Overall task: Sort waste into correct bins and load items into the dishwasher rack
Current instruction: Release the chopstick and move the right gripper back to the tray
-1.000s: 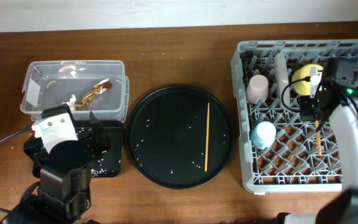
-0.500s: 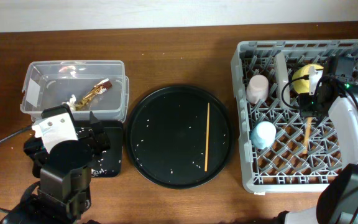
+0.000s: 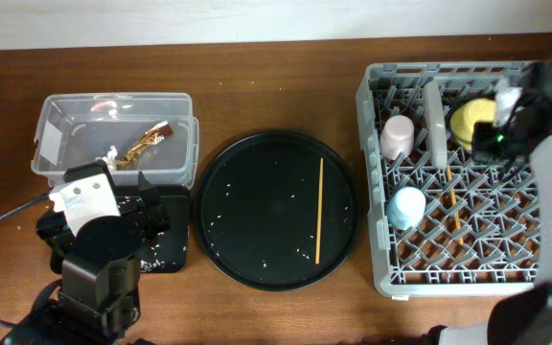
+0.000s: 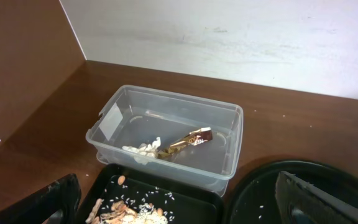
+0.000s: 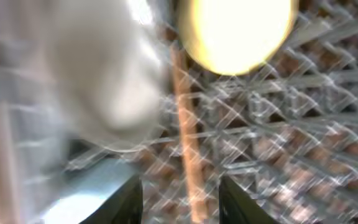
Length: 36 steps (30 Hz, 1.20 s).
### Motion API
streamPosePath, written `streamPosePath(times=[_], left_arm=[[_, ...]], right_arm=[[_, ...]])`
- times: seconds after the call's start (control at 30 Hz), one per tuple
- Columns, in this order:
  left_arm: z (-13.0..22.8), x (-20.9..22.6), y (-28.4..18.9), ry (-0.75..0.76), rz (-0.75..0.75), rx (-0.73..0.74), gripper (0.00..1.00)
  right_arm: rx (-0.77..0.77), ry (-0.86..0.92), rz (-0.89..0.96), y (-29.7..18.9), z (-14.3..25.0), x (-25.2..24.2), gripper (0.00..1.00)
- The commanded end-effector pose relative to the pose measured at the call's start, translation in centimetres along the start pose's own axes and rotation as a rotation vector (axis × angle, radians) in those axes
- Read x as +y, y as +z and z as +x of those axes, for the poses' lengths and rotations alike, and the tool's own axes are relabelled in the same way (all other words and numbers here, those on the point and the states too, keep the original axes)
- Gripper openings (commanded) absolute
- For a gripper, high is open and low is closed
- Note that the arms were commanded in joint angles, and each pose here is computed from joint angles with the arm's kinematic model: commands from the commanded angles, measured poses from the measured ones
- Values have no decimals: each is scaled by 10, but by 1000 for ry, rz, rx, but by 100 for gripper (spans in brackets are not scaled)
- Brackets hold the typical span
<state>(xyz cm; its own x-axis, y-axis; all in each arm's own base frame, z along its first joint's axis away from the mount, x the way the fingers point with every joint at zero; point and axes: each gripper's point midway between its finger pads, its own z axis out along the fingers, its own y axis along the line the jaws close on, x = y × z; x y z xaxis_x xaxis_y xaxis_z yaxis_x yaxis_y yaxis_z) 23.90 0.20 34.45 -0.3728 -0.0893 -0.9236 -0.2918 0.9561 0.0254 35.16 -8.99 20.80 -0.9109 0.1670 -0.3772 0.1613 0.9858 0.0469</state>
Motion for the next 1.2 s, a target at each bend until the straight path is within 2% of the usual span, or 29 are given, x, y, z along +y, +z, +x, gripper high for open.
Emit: streamPosePath(times=[0.0,0.13,0.33,0.43,0.6,0.73,0.83,1.0,1.17], left_arm=[[-5,4,-2,-22,-20,-16,99],[-5,4,-2,-22,-20,-16,99],[-5,4,-2,-22,-20,-16,99],[-5,4,-2,-22,-20,-16,99],[-5,4,-2,-22,-20,-16,99],[-5,4,-2,-22,-20,-16,99],[-5,4,-2,-22,-20,-16,99],[-5,4,-2,-22,-20,-16,99],[-5,4,-2,-22,-20,-16,99]], right_arm=[[-24,106,-422,-62,3,77,41],[125,74,-512,-69,38,113,42],[229,1,-547,-60,62,170,41],[265,34,-449,-36,75,187,42],[238,21,-355,11,91,214,42],[156,14,-296,49,100,230,41],[83,-35,-259,70,104,237,32],[9,-17,-193,92,113,242,26],[9,-35,-149,121,132,253,26]])
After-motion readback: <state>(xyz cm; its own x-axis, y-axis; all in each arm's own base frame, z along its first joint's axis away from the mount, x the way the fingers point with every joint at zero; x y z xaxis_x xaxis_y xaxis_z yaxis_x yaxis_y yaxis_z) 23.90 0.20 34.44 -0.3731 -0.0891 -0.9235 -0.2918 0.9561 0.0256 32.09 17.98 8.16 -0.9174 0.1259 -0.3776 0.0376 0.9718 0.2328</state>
